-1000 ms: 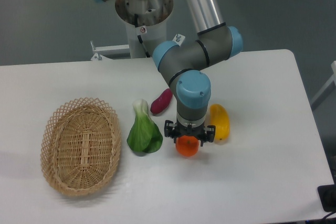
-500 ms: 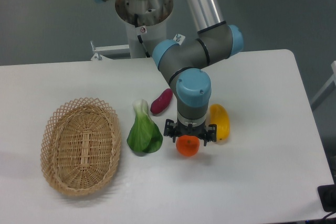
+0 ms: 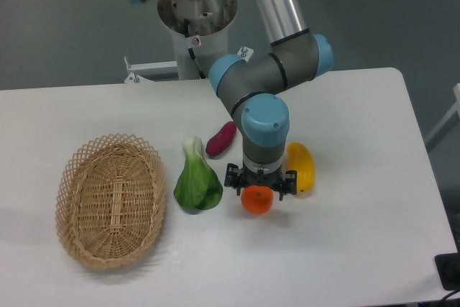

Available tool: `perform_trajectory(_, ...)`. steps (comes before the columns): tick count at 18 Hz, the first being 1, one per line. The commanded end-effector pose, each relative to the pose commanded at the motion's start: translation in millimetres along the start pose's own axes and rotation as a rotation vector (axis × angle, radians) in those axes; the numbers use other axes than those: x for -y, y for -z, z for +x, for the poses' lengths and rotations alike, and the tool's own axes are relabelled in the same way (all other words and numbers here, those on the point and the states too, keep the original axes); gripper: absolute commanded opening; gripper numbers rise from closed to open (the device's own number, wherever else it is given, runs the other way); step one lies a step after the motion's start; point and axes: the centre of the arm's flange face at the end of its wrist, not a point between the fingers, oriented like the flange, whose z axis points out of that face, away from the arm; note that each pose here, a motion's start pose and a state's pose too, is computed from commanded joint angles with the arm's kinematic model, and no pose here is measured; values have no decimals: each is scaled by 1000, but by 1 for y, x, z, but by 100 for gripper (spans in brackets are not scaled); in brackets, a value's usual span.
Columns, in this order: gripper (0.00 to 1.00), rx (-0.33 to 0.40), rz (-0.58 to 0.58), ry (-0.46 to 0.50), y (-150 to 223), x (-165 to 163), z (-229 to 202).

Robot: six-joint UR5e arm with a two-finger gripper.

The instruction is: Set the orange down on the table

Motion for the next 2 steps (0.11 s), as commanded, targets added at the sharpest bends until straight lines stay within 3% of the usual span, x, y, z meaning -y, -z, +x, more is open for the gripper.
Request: perform_trajectory(2, 100, 4, 6, -2, 4, 3, -1)
